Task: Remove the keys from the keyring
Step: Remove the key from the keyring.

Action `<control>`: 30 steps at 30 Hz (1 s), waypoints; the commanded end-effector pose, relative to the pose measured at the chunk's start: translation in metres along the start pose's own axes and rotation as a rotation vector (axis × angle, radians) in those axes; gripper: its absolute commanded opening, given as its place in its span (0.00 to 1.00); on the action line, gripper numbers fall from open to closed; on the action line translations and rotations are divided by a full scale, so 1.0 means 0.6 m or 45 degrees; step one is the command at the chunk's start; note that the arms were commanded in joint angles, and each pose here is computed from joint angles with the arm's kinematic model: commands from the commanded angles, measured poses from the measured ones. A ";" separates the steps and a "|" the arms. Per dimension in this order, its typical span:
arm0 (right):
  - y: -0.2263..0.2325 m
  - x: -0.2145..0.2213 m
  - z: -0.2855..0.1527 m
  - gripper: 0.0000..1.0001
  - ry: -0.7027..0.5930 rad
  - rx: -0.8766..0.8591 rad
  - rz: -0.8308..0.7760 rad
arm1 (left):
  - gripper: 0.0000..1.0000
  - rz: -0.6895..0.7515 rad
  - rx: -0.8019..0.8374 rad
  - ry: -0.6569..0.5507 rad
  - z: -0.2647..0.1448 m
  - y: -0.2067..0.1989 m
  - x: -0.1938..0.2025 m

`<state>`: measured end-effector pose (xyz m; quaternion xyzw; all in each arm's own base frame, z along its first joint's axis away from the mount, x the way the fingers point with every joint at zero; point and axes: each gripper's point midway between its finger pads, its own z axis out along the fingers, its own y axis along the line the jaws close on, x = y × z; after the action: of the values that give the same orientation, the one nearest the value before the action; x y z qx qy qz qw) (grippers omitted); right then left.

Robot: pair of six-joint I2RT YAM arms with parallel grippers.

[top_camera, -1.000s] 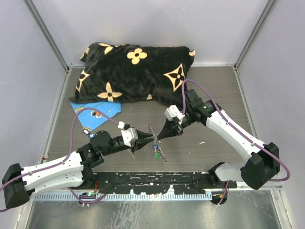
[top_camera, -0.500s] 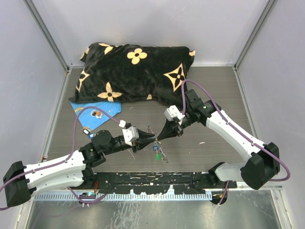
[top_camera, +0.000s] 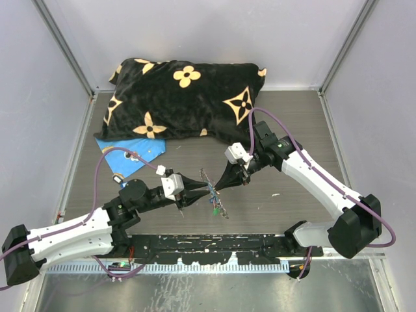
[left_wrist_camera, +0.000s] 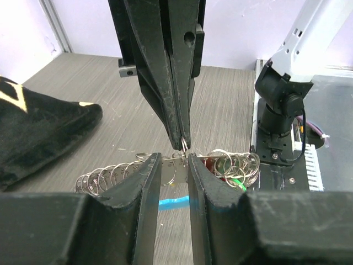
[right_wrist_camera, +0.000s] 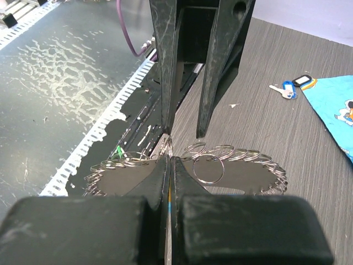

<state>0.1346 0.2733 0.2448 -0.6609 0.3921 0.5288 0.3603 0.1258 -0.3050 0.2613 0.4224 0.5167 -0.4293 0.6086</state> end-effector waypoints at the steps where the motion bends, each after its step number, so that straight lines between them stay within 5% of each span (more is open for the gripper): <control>1: -0.003 -0.049 -0.004 0.01 -0.076 -0.011 -0.125 | 0.27 0.008 0.013 -0.027 0.009 -0.001 -0.010; 30: -0.002 -0.047 -0.004 0.01 -0.081 -0.013 -0.119 | 0.27 -0.055 -0.013 -0.070 0.015 0.003 -0.017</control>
<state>0.1352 0.2724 0.2447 -0.6592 0.3948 0.5292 0.3599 0.1314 -0.3085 0.2432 0.4133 0.5455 -0.4259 0.5918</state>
